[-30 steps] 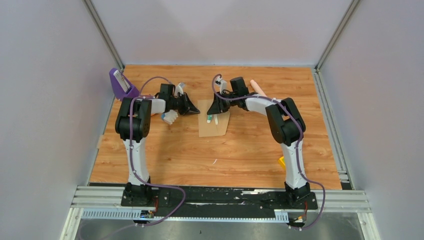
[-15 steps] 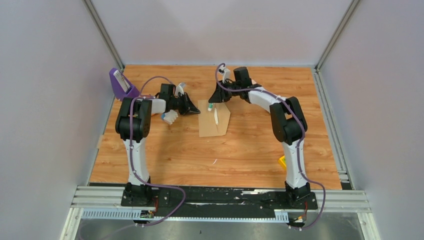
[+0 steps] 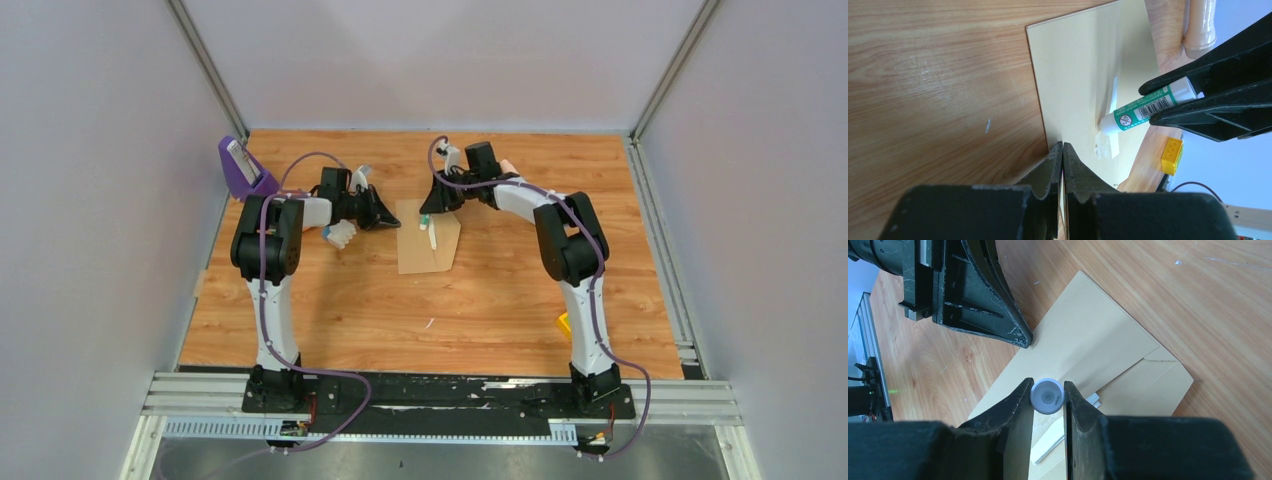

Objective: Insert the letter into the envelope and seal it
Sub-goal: Paint the envelope at the center of the board.

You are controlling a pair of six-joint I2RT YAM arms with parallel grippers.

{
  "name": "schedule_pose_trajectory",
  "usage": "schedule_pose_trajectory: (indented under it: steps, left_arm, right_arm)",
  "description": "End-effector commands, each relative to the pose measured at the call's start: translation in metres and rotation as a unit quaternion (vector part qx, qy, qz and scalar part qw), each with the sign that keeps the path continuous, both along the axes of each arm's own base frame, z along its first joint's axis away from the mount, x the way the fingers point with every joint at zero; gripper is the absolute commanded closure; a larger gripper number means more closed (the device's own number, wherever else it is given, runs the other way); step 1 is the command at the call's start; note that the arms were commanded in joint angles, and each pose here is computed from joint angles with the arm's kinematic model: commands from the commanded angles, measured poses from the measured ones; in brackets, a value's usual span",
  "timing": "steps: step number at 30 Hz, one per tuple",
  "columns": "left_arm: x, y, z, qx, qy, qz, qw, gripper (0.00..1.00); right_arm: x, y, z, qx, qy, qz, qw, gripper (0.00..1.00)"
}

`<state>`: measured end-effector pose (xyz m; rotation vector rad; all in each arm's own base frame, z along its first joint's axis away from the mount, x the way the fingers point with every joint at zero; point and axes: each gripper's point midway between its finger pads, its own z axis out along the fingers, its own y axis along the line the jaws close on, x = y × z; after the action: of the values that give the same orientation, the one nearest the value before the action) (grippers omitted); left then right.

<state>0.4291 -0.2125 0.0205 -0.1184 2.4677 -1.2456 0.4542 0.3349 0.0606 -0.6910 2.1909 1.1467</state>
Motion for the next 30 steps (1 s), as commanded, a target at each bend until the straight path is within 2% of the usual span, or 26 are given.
schedule_pose_trajectory:
  steps: [1, 10, 30]
  left_arm:
    - [-0.001, 0.002, -0.004, 0.038, -0.012, 0.002, 0.999, 0.91]
    - [-0.001, 0.002, -0.004, 0.036, -0.013, 0.003, 0.999, 0.91]
    - [-0.001, 0.002, 0.000, 0.041, -0.018, 0.003, 0.999, 0.92]
  right_arm:
    - [0.000, 0.003, -0.007, -0.012, -0.006, 0.011, 1.000, 1.00]
    - [-0.029, 0.010, -0.012, -0.007, 0.006, 0.054, 0.999, 1.00]
    - [-0.044, 0.018, 0.022, 0.026, -0.013, 0.099, 0.995, 1.00]
